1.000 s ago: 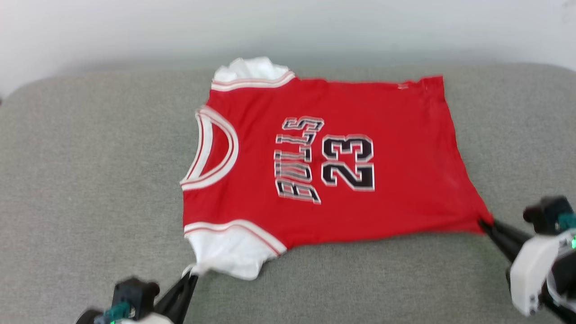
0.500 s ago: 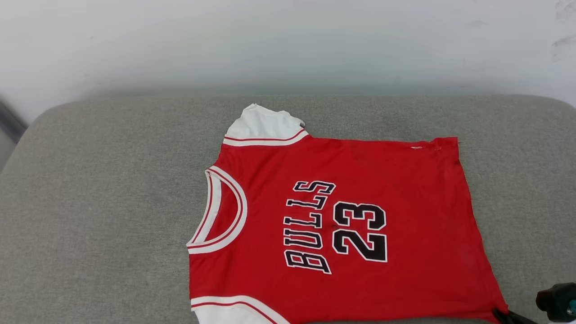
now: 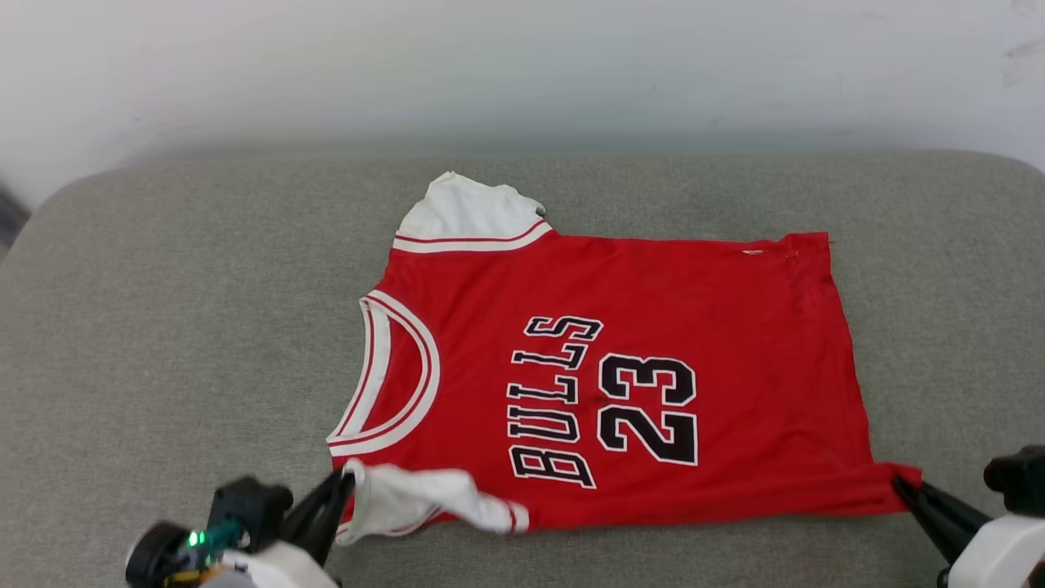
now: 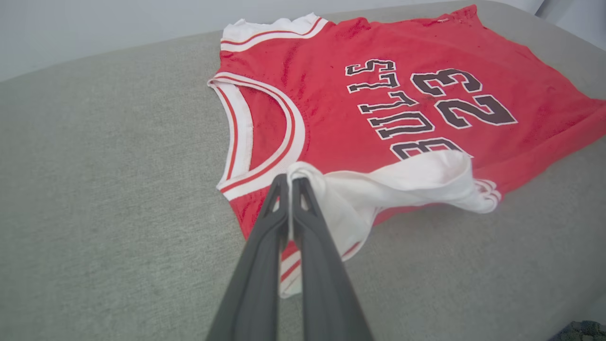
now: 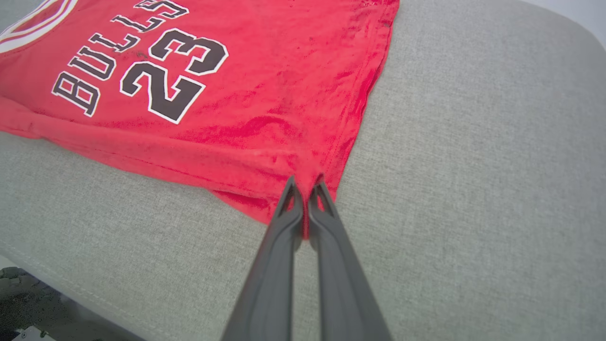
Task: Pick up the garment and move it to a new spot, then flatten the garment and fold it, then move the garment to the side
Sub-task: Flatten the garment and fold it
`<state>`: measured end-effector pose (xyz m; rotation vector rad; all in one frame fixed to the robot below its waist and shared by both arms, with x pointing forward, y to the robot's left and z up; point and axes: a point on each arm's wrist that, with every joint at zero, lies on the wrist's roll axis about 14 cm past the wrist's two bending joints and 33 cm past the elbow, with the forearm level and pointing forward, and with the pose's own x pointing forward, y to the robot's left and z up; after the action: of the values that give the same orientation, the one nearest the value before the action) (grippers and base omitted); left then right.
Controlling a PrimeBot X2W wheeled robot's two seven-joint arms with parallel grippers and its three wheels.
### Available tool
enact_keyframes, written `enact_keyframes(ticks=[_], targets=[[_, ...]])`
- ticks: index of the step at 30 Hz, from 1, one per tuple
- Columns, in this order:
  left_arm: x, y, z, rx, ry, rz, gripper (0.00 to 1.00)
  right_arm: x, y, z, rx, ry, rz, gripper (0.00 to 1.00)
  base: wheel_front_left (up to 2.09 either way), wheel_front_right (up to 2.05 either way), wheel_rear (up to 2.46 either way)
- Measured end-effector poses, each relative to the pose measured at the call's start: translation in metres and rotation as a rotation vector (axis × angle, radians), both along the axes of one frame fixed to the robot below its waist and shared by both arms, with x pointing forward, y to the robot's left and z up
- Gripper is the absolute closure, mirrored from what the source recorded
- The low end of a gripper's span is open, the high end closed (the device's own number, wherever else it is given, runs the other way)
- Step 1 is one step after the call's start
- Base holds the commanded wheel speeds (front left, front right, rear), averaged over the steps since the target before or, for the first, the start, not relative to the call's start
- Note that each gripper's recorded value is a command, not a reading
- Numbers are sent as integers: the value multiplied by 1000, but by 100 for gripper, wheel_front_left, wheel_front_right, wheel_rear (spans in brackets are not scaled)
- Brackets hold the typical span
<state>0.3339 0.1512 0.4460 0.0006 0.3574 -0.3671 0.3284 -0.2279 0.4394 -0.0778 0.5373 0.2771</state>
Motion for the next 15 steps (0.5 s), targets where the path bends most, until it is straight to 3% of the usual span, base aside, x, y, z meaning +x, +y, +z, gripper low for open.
enact_keyframes(ticks=[9,15], targets=[[77,-9,34,45,-136,-69,100,36,3,13,-2,-46,7,100,0,0,0],[119,-4,22,86,-114,-74,100,59,5,-1,-16,-4,20,100,0,0,0]])
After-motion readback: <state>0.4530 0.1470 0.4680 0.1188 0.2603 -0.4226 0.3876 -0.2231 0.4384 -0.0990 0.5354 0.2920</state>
